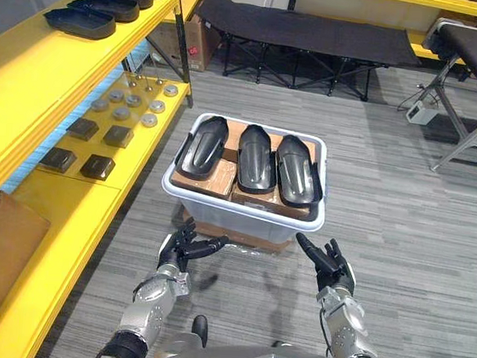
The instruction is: Walk over and take three plastic housings, then place them on the shelf
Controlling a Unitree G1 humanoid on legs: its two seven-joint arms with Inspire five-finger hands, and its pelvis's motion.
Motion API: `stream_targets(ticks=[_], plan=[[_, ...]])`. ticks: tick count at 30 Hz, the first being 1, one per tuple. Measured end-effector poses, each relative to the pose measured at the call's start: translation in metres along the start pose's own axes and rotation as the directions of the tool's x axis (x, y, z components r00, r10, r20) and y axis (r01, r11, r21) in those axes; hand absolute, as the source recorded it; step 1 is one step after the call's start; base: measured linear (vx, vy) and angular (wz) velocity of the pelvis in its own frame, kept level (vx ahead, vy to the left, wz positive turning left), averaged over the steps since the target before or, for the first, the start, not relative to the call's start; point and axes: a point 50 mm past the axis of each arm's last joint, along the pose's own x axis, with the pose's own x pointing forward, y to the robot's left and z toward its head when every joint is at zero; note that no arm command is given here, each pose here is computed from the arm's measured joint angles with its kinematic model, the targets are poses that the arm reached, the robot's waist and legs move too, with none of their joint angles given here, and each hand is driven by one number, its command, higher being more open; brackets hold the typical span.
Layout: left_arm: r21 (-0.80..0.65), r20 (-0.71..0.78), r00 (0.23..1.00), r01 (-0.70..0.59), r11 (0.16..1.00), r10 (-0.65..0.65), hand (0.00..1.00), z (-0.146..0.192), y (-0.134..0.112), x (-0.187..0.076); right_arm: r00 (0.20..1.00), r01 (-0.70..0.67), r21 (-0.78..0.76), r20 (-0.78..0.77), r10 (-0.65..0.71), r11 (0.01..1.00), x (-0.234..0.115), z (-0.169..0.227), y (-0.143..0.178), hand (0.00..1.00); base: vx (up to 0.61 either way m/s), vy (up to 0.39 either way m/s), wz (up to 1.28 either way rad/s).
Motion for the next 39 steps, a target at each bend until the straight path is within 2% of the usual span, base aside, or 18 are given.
stream_targets(ticks=[22, 29, 34, 39], plan=[[0.001, -0.004, 1.000, 0.010, 1.000, -0.010, 1.00, -0.001, 0.000, 0.000, 0.999, -0.021, -0.021, -0.041, 0.020, 1.000, -0.005, -0.011, 0.001, 1.00, 0.00, 0.000, 0.00], [-0.001, -0.023, 1.000, 0.002, 1.000, -0.002, 1.00, -0.008, 0.002, -0.004, 0.999, 0.041, -0.052, -0.028, -0.042, 0.998, -0.004, -0.009, -0.002, 1.00, 0.00, 0.000, 0.00], [-0.002, -0.073, 0.997, -0.010, 1.000, 0.010, 1.00, -0.020, 0.007, -0.010, 0.996, 0.074, -0.013, 0.047, -0.074, 0.997, -0.002, 0.010, -0.009, 1.00, 0.00, 0.000, 0.00], [0.004, -0.122, 0.992, -0.004, 1.000, 0.004, 1.00, -0.032, 0.010, -0.017, 0.980, 0.087, -0.016, 0.181, -0.083, 0.996, 0.004, 0.050, -0.017, 1.00, 0.00, 0.000, 0.00]])
